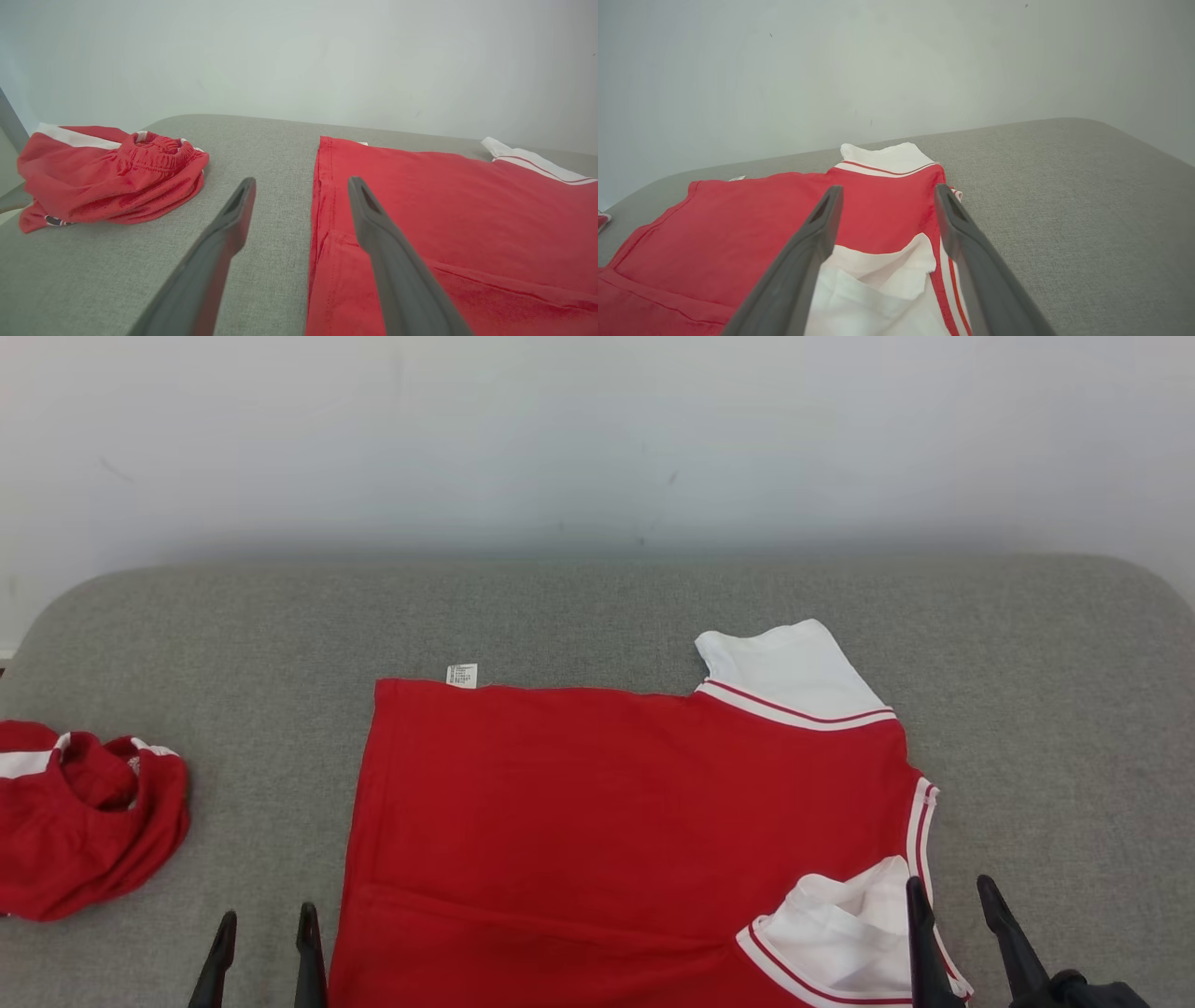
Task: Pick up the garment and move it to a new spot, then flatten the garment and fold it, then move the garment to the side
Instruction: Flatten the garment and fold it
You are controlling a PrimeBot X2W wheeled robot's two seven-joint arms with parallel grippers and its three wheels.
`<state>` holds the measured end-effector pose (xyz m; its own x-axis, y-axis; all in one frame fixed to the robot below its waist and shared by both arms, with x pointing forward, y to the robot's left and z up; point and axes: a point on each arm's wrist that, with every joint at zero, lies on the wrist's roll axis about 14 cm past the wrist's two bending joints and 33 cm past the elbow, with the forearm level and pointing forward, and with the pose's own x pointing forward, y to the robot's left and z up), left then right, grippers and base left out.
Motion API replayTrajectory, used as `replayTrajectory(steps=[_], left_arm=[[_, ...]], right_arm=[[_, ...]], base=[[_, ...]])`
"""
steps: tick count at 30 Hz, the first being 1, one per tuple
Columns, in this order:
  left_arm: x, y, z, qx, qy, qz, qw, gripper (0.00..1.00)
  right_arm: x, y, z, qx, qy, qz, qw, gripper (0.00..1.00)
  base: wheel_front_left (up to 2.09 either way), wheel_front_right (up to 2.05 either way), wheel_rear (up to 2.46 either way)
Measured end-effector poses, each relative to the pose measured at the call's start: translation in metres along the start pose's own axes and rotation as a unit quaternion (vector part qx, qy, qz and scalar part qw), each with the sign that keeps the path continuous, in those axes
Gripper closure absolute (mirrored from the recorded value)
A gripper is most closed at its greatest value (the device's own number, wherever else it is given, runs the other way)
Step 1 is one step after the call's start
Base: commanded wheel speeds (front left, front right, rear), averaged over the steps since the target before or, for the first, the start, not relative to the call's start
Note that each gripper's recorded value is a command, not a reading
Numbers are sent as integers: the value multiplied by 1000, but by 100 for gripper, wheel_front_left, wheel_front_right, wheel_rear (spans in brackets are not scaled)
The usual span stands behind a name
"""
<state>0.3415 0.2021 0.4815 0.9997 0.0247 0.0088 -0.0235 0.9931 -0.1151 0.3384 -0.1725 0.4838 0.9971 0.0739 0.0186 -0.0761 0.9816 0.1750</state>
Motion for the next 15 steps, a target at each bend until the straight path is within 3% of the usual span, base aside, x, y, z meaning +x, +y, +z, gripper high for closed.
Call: replayTrajectory(steps=[10,15], left_arm=[[82,-1,15,11,-21,-26,999,0],[136,-13,5,32,9,-69,997,0]], right_arm=[[52,7,35,-19,-58,21,998,0],[91,13,56,-38,-87,45,994,0]], base=[[0,0,0],[0,0,0]])
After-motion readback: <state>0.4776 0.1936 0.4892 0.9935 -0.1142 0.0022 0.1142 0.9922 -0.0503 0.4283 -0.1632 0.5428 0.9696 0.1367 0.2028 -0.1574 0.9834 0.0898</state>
